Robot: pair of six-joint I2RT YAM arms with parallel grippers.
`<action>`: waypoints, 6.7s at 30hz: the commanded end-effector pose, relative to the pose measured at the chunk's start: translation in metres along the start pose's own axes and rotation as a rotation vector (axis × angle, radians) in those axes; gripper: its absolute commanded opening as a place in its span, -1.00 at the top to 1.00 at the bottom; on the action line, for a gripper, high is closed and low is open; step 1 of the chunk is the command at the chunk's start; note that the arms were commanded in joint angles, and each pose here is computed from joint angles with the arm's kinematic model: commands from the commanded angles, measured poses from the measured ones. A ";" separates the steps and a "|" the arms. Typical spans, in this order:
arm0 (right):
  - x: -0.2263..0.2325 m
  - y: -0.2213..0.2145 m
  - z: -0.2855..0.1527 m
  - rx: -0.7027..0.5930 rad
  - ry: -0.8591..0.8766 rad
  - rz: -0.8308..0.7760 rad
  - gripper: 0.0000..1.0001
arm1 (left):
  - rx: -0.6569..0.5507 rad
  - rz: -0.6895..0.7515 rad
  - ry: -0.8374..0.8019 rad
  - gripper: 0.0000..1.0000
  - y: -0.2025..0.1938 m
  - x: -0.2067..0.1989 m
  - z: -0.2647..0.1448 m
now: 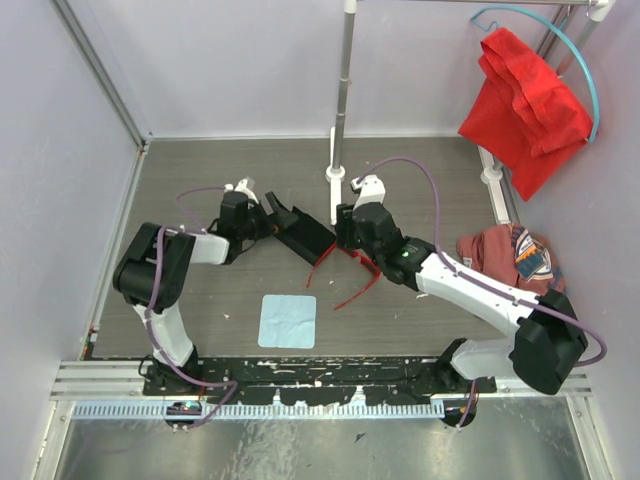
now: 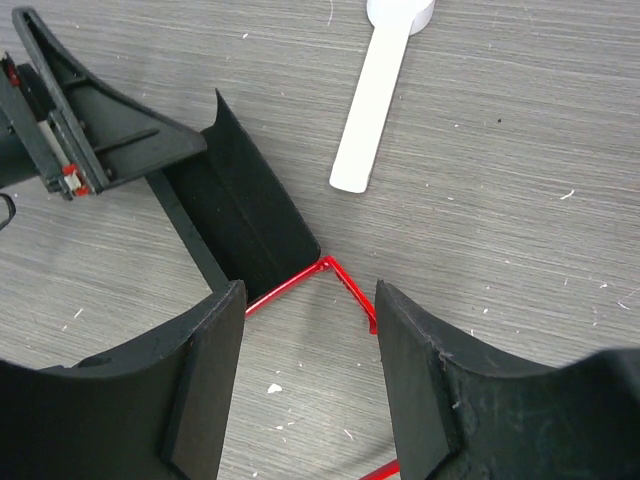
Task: Organize the sunglasses
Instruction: Adjust the sunglasses case at the center of the board, then fold the glasses cleaning cloth at the center of the board.
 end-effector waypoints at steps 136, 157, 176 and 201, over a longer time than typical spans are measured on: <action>0.053 -0.074 0.011 0.143 0.161 -0.037 -0.18 | -0.261 0.103 0.085 -0.96 -0.006 -0.057 -0.249; 0.036 -0.093 -0.055 0.141 0.298 0.012 0.03 | -0.006 0.158 0.063 -0.96 -0.062 -0.046 -0.222; 0.062 -0.170 -0.027 0.299 0.239 -0.095 0.13 | 0.132 0.212 0.115 -0.66 -0.104 -0.027 -0.209; 0.060 -0.183 -0.009 0.313 0.192 -0.089 0.15 | 0.187 0.263 0.178 -0.46 -0.122 -0.034 -0.187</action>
Point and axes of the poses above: each gripper's point midway between its finger pads, its own z axis out along the fingers, its own x axis along the line the jaws close on, y = z × x, the point moved 1 cm from there along -z, back along the fingers, and after that the axes turned 15 degrees about z, right-handed, at the moved point
